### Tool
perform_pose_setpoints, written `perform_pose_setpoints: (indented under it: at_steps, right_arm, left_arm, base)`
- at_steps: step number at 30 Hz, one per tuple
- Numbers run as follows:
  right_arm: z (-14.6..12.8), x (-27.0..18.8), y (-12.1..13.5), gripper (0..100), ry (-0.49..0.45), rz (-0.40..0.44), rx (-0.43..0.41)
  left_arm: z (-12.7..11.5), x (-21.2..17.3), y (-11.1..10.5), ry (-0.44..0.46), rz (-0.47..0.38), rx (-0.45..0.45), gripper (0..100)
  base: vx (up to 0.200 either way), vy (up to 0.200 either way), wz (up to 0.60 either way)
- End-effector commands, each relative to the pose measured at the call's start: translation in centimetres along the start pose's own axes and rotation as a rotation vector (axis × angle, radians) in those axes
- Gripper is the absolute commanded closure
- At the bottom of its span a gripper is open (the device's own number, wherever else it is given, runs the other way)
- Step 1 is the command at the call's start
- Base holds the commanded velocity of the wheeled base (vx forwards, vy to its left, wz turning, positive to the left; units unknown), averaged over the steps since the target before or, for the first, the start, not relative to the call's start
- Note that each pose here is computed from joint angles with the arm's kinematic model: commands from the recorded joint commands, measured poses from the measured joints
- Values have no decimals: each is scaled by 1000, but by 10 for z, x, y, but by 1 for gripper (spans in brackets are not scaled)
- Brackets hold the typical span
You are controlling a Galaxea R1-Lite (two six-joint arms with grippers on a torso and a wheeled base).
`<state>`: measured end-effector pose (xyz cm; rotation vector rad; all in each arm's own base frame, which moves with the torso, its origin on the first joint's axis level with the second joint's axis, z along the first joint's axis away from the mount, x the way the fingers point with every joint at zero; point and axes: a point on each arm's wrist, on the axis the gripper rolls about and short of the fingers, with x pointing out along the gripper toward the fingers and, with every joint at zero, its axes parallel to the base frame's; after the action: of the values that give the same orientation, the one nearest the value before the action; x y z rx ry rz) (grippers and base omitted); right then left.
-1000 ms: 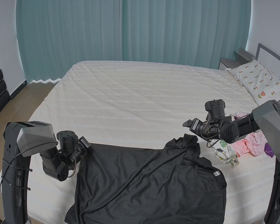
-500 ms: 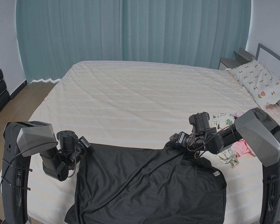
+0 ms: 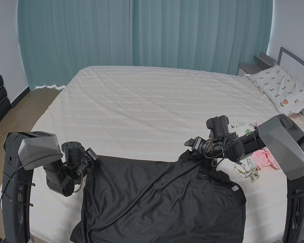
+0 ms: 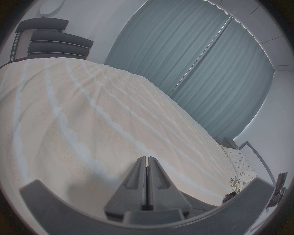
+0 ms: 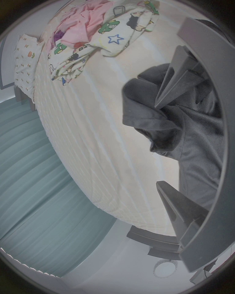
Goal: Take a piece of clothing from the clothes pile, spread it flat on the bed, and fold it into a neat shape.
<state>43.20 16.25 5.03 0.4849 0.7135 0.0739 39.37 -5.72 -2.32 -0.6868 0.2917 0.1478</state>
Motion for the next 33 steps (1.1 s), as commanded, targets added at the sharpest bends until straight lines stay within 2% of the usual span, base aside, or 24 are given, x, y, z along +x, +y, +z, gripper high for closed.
perform_pose_setpoints:
  at_steps: [1,5,18,19,25,33]
  right_arm:
    - [9,-11,4,0,-23,15,4]
    - [-3,6,-1,0,-1,-1,-2]
    - [-17,32,-8,0,29,-35,-16]
    - [-17,33,-10,100,29,-41,-17]
    - [-6,31,-21,100,22,-69,0]
    - [38,20,-16,100,-108,-20,49]
  left_arm:
    - [1,0,0,-3,-1,-1,100]
    - [1,0,0,-3,-1,-1,100]
    - [1,0,0,-2,0,-1,100]
    - [2,0,0,-4,0,-2,100]
    - [2,0,0,-7,1,-1,100]
    - [5,1,-1,-50,-26,-10,100]
  base:
    - [0,0,0]
    - [0,0,0]
    - [0,0,0]
    - [0,0,0]
    - [0,0,0]
    - [0,0,0]
